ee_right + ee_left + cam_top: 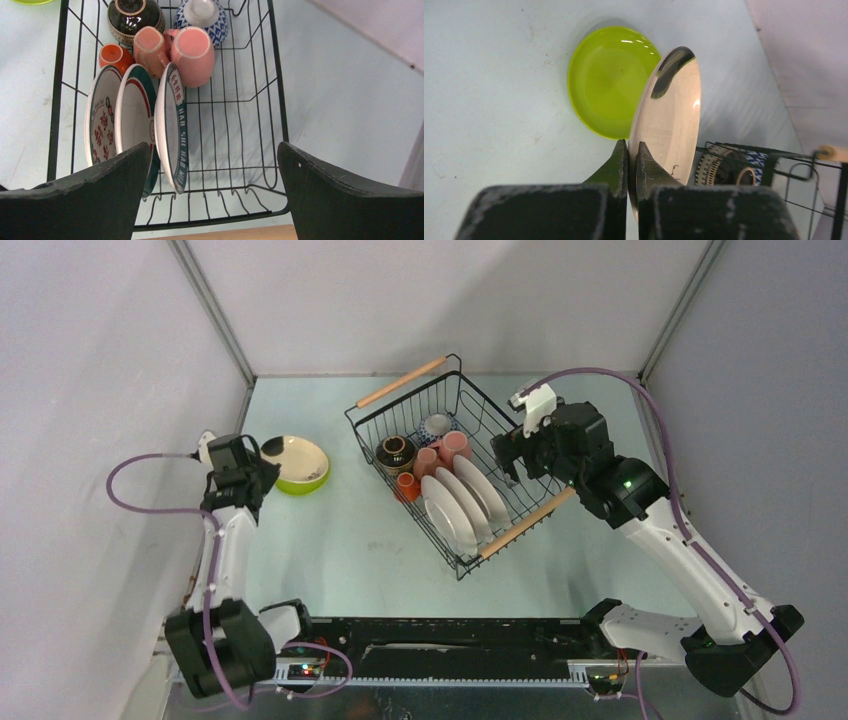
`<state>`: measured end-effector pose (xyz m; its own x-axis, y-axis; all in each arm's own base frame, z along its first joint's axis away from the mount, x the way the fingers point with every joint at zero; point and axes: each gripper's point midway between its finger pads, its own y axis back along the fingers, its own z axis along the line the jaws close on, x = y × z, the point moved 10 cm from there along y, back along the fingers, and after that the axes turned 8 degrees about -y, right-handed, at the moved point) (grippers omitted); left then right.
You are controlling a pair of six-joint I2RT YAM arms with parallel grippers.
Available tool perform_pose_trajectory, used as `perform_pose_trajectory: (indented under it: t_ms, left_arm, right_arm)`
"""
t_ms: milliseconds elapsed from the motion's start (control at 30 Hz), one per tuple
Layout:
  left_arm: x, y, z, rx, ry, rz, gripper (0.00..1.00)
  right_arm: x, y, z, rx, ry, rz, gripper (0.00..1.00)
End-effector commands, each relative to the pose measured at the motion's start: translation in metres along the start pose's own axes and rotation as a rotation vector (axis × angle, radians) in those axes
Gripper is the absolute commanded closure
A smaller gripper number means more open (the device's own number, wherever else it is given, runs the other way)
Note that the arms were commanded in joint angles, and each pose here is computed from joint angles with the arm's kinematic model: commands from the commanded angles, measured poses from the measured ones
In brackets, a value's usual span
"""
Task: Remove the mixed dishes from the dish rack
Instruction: Place the plate at the center of the board.
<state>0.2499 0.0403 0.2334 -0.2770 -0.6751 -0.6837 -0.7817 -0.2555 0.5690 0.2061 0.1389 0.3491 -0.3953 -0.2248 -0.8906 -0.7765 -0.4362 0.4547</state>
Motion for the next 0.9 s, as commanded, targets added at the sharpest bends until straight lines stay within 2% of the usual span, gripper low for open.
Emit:
perform_pose_trajectory:
  t_ms: [0,300,500,567,633,733,833,867]
  left_arm:
    - [-0.016,-0.03,-0.004,0.017,0.027,-0.043,1.0]
    - [-0.013,-0.092,0.004,-0.064,-0.009,0.086,1.0]
    - [0.0,-0.113,0.01,-0.093,-0.036,0.21,0.96]
    - [0.005,-0.113,0.013,-0.095,-0.048,0.233,0.88]
    - [0.008,-0.112,0.016,-0.098,-0.063,0.242,0.69]
    - [0.01,-0.11,0.019,-0.113,-0.091,0.25,0.57]
    - [0.01,-0.108,0.021,-0.125,-0.113,0.259,0.39]
    - [0.009,-0.107,0.02,-0.126,-0.115,0.264,0.36]
  right_arm:
    - [0.003,0.006,-0.002,-0.056,-0.098,-0.001,0.01]
    - [0.007,0.004,-0.005,-0.063,-0.141,0.034,0.0]
    - [0.007,0.003,-0.005,-0.072,-0.145,0.035,0.01]
    - [0.008,0.002,-0.005,-0.076,-0.148,0.042,0.0]
    - [0.009,0.001,-0.005,-0.079,-0.15,0.051,0.01]
    - [0.011,-0.003,-0.004,-0.088,-0.153,0.07,0.0]
    - [0.011,-0.005,-0.002,-0.11,-0.161,0.079,0.01]
    - [0.012,-0.005,-0.001,-0.115,-0.164,0.081,0.01]
